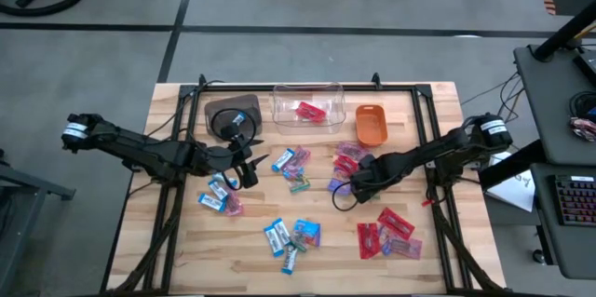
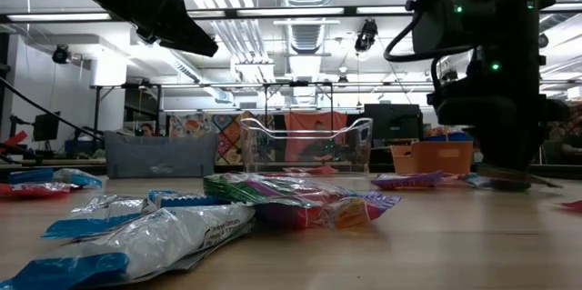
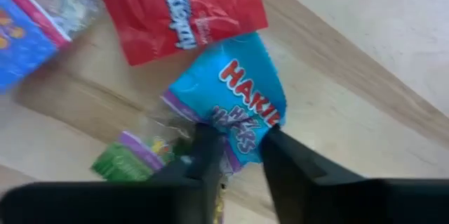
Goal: Sort candy
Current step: Put the blue gummy into the orange bin
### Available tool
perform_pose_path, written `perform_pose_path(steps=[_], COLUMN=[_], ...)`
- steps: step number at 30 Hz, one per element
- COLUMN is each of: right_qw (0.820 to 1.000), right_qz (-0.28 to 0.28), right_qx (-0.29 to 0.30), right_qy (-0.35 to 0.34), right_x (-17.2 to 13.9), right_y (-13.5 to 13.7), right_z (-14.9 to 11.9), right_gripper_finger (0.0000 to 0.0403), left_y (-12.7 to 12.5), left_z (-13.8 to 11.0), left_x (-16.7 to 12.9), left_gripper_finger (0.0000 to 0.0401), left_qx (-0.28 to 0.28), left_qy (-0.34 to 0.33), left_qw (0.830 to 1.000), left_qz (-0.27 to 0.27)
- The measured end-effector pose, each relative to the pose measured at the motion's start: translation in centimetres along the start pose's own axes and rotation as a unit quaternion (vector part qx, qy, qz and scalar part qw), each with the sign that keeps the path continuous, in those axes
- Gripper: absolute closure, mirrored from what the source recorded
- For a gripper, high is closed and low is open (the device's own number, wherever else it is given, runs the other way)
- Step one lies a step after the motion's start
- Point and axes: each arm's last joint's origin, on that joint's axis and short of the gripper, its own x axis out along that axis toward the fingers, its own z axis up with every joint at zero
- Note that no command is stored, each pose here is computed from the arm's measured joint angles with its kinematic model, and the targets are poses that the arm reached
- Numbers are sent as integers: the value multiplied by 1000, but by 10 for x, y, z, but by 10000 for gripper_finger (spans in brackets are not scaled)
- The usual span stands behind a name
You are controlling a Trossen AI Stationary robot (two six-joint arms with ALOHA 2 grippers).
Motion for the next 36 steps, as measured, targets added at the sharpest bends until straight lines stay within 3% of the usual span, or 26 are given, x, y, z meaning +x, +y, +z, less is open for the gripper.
perform_pose_path(steps=[2,4,11,17,22,28,36], right_qw=[1000,1000,999,994,982,967,966], right_qz=[7,13,36,96,124,97,-10], right_qx=[-6,-11,-8,-11,-17,-34,-113], right_qy=[-3,-9,-26,-59,-140,-234,-233], right_x=[-4,-8,-37,-66,-91,-113,-108], right_y=[-1,-3,-20,-34,-44,-51,-71], right_z=[0,0,-5,-8,-6,17,75], right_gripper_finger=[368,384,394,394,394,394,394], left_y=[0,0,0,-1,-3,-4,-6], left_z=[0,0,-4,-6,-5,-3,-3], left_x=[0,0,0,0,0,0,-1], left_gripper_finger=[210,210,210,210,210,210,210], left_qx=[0,1,-9,-28,-37,-54,-74], left_qy=[0,1,16,27,30,21,25], left_qw=[1000,1000,1000,999,998,995,993], left_qz=[0,0,2,-21,-52,-76,-93])
